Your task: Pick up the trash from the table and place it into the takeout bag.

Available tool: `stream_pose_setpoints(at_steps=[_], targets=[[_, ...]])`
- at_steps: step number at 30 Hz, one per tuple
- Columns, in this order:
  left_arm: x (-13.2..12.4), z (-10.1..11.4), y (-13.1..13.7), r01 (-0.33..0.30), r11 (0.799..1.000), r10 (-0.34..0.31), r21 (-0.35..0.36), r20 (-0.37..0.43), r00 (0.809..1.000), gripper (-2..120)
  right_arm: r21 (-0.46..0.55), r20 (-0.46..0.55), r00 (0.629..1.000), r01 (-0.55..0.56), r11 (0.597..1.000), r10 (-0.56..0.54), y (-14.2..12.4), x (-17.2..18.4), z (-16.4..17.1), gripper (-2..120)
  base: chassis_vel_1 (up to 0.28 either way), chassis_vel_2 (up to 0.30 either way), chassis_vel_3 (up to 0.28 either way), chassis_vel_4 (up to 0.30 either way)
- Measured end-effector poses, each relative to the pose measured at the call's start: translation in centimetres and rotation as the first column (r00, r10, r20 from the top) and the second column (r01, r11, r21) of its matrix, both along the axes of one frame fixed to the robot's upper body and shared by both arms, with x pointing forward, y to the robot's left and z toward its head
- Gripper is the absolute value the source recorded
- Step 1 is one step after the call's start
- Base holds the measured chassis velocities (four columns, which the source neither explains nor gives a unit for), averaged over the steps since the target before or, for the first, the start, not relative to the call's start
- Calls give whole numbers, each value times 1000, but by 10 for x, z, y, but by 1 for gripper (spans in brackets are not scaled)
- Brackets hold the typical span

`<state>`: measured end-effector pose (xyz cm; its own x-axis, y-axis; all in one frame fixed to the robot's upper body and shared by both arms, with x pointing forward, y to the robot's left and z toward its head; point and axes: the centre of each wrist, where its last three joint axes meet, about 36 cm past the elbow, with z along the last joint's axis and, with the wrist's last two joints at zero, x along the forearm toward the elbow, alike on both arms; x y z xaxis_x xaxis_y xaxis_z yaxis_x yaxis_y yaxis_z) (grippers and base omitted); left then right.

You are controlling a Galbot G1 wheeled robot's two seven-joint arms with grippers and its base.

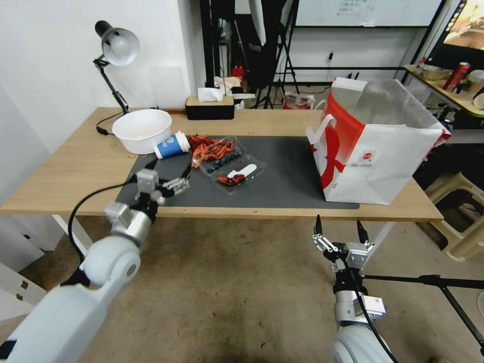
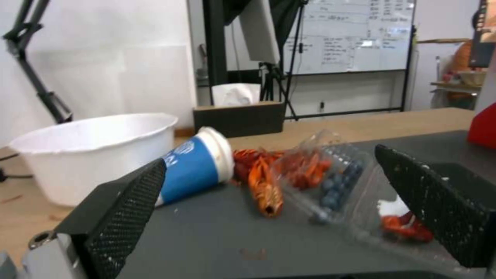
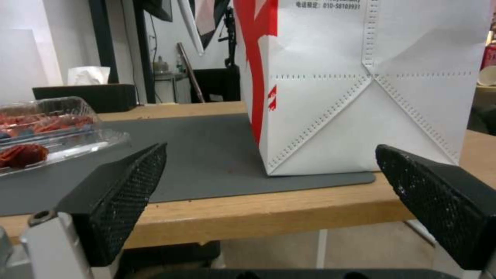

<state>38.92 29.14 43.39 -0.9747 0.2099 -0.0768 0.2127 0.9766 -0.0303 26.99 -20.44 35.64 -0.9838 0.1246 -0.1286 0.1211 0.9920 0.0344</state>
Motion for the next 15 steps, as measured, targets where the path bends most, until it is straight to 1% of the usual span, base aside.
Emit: stream_pose_setpoints(at_steps=[2, 3, 5, 8, 9, 10, 14, 15], targets=[[-7, -6, 3, -20, 1000, 20, -10, -5, 1000, 100, -1, 0, 1000, 0, 1000, 0, 0, -1, 0, 100, 0, 0, 0, 0], [-7, -6, 3, -20, 1000, 20, -10, -5, 1000, 100, -1, 0, 1000, 0, 1000, 0, 0, -1, 0, 100, 0, 0, 0, 0], [-16, -13, 5, -48, 999, 48, -18, -4, 999, 100, -2, 0, 1000, 0, 1000, 0, 0, -1, -1, 100, 0, 0, 0, 0], [-21, -17, 5, -61, 998, 61, -19, -2, 998, 100, -2, 0, 1000, 1, 1000, -1, -1, -2, -1, 100, 0, 0, 0, 0], [-26, -21, 7, -77, 997, 77, -18, 3, 997, 100, -3, 0, 1000, 2, 1000, -2, -1, -2, -2, 100, 0, 0, 0, 0], [-26, -21, 7, -77, 997, 77, -18, 3, 997, 100, -3, 0, 1000, 2, 1000, -2, -1, -2, -2, 100, 0, 0, 0, 0], [-41, -33, 11, -116, 993, 116, -20, 10, 993, 100, -6, 0, 1000, 4, 1000, -4, -3, -2, -3, 100, 0, 0, 0, 0], [-41, -33, 11, -116, 993, 116, -20, 10, 993, 100, -6, 0, 1000, 4, 1000, -4, -3, -2, -3, 100, 0, 0, 0, 0]])
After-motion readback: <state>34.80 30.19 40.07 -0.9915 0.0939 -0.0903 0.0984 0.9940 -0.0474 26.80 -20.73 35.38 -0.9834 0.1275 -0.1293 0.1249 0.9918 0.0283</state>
